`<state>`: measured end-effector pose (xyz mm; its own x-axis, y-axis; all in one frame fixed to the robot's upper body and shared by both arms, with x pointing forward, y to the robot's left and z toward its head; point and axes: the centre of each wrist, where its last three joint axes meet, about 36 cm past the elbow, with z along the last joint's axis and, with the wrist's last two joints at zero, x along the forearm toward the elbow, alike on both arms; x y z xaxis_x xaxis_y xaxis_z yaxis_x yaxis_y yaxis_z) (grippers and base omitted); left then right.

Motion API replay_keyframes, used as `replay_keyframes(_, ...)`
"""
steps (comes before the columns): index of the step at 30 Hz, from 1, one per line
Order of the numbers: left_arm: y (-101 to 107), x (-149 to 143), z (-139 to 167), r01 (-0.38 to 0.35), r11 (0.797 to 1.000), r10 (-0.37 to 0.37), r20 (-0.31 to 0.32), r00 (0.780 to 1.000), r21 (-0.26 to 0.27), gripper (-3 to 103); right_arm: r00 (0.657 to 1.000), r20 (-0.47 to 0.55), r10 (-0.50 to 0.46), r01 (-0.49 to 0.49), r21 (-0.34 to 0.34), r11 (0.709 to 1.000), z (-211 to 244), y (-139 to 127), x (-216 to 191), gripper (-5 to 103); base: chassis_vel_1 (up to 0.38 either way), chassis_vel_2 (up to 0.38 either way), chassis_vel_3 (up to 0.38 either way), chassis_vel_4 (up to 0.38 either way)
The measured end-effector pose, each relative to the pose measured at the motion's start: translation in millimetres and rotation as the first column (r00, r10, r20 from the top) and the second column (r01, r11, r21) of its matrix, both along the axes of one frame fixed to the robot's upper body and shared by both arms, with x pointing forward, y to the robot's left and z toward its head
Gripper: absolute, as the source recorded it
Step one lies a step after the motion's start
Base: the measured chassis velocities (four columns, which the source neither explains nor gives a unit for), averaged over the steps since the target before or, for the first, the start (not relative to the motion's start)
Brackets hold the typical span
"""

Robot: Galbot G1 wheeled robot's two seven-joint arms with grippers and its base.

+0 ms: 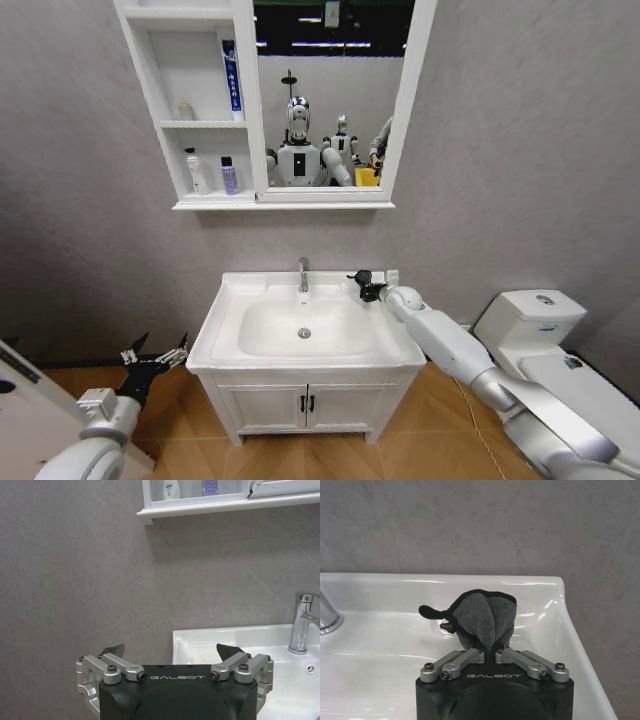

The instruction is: Move facial cleanser and shampoo from washbasin to cabinet, then wipe washbasin with towel.

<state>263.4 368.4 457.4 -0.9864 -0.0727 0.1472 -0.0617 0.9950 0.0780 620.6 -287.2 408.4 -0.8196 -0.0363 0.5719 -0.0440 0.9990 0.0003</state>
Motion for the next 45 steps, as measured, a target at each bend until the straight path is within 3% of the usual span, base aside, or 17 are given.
replay_keyframes(12, 0, 0, 0, 0.0, 1.0, 0.0, 0.0, 1.0, 0.0, 100, 1.0, -0.014, -0.019, 0.018, -0.035, 0.999, -19, -44, 9, 4, 0.0, 0.0, 0.0, 0.0)
replay_keyframes(24, 0, 0, 0, 0.0, 1.0, 0.0, 0.0, 1.0, 0.0, 100, 0.999, 0.032, 0.02, -0.018, -0.078, 0.997, -25, -35, 35, 2, 0.0, 0.0, 0.0, 0.0)
replay_keyframes(29, 0, 0, 0, 0.0, 1.0, 0.0, 0.0, 1.0, 0.0, 100, 0.999, 0.034, 0.012, -0.008, -0.094, 0.996, -22, -35, 43, 18, 0.0, 0.0, 0.0, 0.0)
replay_keyframes(33, 0, 0, 0, 0.0, 1.0, 0.0, 0.0, 1.0, 0.0, 100, 0.999, 0.032, 0.013, -0.01, -0.099, 0.995, -19, -33, 45, 39, 0.0, 0.0, 0.0, 0.0)
replay_keyframes(37, 0, 0, 0, 0.0, 1.0, 0.0, 0.0, 1.0, 0.0, 100, 1.0, 0.022, 0.011, -0.009, -0.09, 0.996, -19, -30, 42, 45, 0.0, 0.0, 0.0, 0.0)
replay_keyframes(45, 0, 0, 0, 0.0, 1.0, 0.0, 0.0, 1.0, 0.0, 100, 1.0, -0.003, -0.026, 0.025, -0.059, 0.998, -17, -25, 37, 83, 0.0, 0.0, 0.0, 0.0)
